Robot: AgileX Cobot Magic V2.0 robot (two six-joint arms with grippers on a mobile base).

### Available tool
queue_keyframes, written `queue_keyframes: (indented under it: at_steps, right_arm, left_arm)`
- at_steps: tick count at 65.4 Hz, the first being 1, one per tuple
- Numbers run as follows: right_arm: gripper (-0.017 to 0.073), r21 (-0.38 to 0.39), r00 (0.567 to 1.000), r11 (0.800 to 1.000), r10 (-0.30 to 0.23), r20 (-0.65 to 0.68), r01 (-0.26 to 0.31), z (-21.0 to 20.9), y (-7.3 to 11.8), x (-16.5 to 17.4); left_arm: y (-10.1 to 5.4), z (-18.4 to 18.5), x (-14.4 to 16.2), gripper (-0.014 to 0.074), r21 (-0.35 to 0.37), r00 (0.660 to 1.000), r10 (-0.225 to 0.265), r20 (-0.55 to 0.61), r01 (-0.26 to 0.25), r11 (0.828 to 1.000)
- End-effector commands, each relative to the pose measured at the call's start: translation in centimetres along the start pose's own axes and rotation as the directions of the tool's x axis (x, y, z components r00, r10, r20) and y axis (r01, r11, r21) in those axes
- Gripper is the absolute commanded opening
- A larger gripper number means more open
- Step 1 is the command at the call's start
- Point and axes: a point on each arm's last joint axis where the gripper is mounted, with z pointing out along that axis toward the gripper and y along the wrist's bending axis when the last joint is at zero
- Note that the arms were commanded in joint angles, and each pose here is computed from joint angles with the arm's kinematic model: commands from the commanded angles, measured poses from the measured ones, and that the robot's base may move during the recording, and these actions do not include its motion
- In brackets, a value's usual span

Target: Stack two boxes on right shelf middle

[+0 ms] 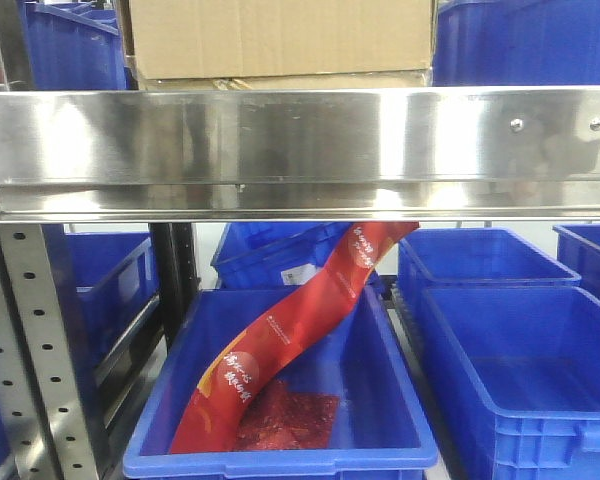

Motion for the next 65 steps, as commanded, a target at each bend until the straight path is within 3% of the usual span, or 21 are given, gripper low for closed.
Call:
queue_keyframes:
  at_steps: [1, 25, 29, 34, 36, 45, 54, 58, 65]
  right_arm:
    - [-0.0164, -0.001, 1.0, 1.0, -0.002, 0.02, 0.002, -0.1, 0.0, -0.2]
    - [-0.0164, -0.001, 1.0, 1.0, -0.002, 0.02, 0.002, -0.1, 0.0, -0.2]
    - [-0.0164, -0.001, 1.0, 1.0, -0.002, 0.02, 0.002, -0.1, 0.0, -0.2]
    - [-0.0164, -0.001, 1.0, 1.0, -0.002, 0.02, 0.002, -0.1, 0.0, -0.2]
    - [-0.0164, -0.001, 1.0, 1.0, -0.002, 0.02, 0.002, -0.1, 0.0, -0.2]
    - [-0.0164, -0.001, 1.0, 1.0, -0.002, 0.02, 0.002, -0.1, 0.0, -0.2]
    - [-0.0164, -0.001, 1.0, 1.0, -0.002, 0.02, 0.002, -0.1, 0.0, -0.2]
    - [-0.0164, -0.001, 1.0, 1.0, -0.002, 0.02, 0.002, -0.1, 0.0, -0.2]
    - [-0.0164, -0.001, 1.0, 1.0, -0.002, 0.02, 0.002, -0.1, 0.0, -0.2]
  left_arm:
    - [0.0, -0.1, -0.2, -0.0092, 0.0, 1.0, -0.004, 0.023, 0.004, 1.0]
    - [0.0, -0.1, -0.2, -0.0092, 0.0, 1.0, -0.004, 0.023, 0.004, 1.0]
    - [0.0, -0.1, -0.3, -0.0092, -0.002, 0.999, 0.03, 0.035, -0.03, 1.0]
    - [0.3, -0.3, -0.1, -0.0092, -0.022, 0.991, 0.12, 0.055, -0.119, 0.993]
    - [0.5, -0.4, 0.2, -0.0092, -0.032, 0.99, 0.129, 0.053, -0.128, 0.991]
    - [1.6, -2.4, 3.3, -0.0092, -0.099, 0.97, 0.241, 0.031, -0.237, 0.966]
    - [2.5, -4.5, 7.2, -0.0092, -0.136, 0.971, 0.238, 0.01, -0.235, 0.962]
    - [2.7, -5.1, 8.9, -0.0092, -0.137, 0.977, 0.212, 0.001, -0.21, 0.968]
    - [3.1, -6.0, 11.7, -0.0092, -0.132, 0.977, 0.214, -0.016, -0.214, 0.968]
